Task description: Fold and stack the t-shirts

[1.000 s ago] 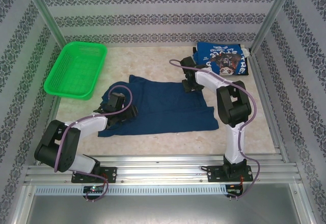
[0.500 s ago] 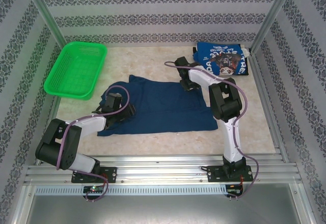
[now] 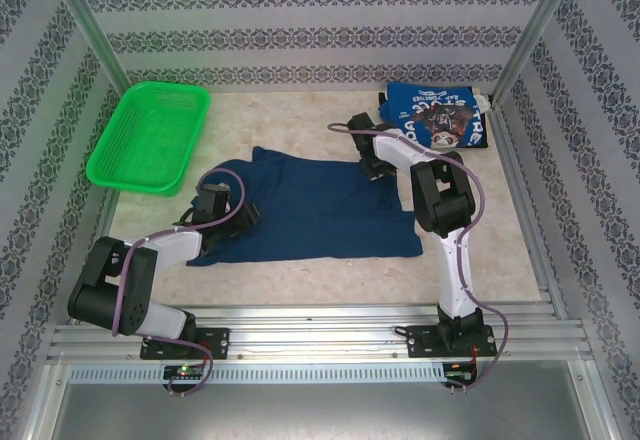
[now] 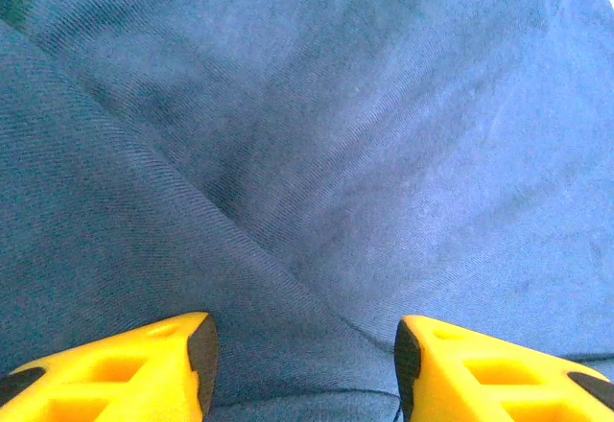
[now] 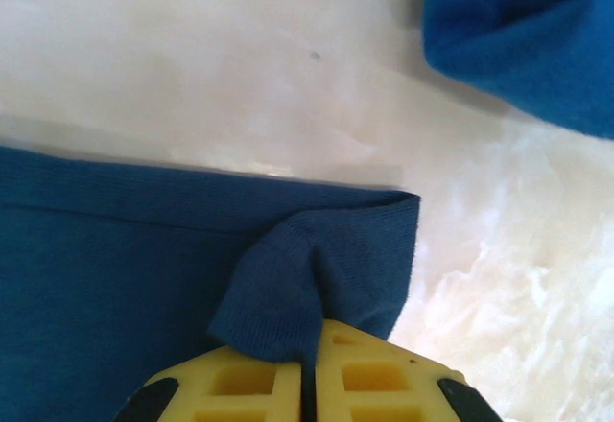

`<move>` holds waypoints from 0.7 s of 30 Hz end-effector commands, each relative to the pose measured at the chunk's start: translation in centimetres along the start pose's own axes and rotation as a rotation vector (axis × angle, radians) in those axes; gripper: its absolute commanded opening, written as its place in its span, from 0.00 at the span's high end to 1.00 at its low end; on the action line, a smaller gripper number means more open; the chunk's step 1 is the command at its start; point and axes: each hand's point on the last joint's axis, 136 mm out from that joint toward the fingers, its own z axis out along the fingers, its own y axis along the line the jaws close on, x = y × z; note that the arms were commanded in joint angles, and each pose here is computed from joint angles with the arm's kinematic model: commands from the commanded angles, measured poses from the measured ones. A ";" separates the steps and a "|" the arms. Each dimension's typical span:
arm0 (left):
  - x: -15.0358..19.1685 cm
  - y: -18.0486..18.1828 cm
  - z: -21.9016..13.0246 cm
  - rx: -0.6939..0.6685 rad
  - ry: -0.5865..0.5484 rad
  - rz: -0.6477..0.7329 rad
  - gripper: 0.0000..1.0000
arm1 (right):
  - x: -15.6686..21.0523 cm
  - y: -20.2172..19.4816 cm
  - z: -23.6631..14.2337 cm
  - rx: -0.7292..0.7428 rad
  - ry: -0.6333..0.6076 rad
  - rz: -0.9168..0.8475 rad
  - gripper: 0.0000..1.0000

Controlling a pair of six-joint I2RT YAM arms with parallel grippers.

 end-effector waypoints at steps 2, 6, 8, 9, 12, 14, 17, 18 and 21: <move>2.3 4.3 -0.1 -0.124 0.067 -0.042 0.46 | 0.1 -3.5 -0.6 0.038 -0.012 0.036 0.89; 2.5 5.1 -0.3 -0.136 0.073 -0.051 0.47 | 0.5 -5.1 0.1 0.055 -0.006 0.046 0.89; 2.5 5.3 -0.3 -0.142 0.075 -0.052 0.47 | 0.4 -5.8 0.1 0.053 -0.017 0.059 0.89; 2.6 5.4 -0.3 -0.142 0.077 -0.054 0.47 | 0.4 -6.1 0.2 0.050 -0.024 0.067 0.89; 2.5 5.3 -0.3 -0.134 0.076 -0.048 0.47 | 0.4 -6.9 0.4 0.050 -0.031 0.074 0.86; 2.5 5.1 -0.3 -0.122 0.076 -0.041 0.48 | 0.2 -7.4 0.5 0.050 -0.034 0.081 0.84; 2.3 4.6 -0.3 -0.099 0.072 -0.019 0.48 | -0.2 -8.3 0.4 0.042 -0.055 0.121 0.77; 2.2 4.2 -0.3 -0.078 0.069 -0.011 0.47 | -0.4 -8.9 -0.1 0.046 -0.075 0.144 0.72; 1.8 2.2 -0.4 0.016 0.070 0.011 0.41 | -1.1 -9.7 -2.4 0.012 -0.155 0.208 0.63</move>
